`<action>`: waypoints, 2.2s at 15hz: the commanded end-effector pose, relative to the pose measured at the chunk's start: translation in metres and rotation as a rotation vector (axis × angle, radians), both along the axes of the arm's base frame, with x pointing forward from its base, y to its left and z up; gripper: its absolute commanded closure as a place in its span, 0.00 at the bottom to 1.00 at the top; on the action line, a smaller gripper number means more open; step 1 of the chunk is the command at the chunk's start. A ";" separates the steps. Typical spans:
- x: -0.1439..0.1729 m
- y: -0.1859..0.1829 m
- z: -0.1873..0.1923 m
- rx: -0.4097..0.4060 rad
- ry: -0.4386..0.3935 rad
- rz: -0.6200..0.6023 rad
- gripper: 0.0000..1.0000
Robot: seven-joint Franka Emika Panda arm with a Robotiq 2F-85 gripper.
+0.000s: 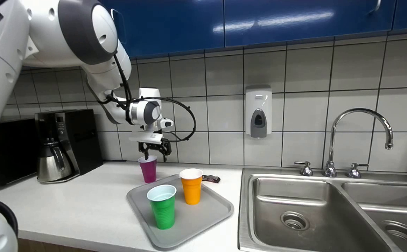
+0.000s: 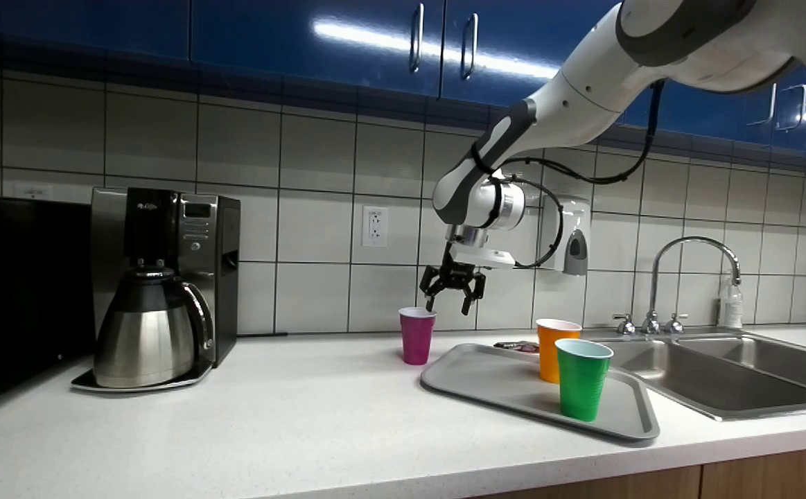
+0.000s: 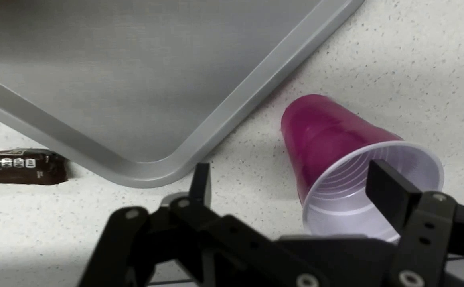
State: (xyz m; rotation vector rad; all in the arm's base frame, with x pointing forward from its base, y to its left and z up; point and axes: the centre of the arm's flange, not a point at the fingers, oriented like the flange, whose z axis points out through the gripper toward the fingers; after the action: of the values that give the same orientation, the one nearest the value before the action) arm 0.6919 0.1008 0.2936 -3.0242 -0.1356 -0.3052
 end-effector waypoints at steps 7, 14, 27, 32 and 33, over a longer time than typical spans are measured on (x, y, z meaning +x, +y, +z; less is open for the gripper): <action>0.030 0.016 -0.012 0.006 -0.020 -0.050 0.00; 0.031 0.016 -0.016 0.018 -0.024 -0.044 0.51; 0.030 0.014 -0.016 0.026 -0.024 -0.050 0.99; 0.027 0.011 -0.009 0.054 -0.031 -0.055 0.99; 0.025 0.010 -0.006 0.062 -0.033 -0.055 0.99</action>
State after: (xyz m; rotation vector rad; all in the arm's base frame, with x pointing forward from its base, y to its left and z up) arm 0.7169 0.1138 0.2756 -3.0009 -0.0738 -0.3369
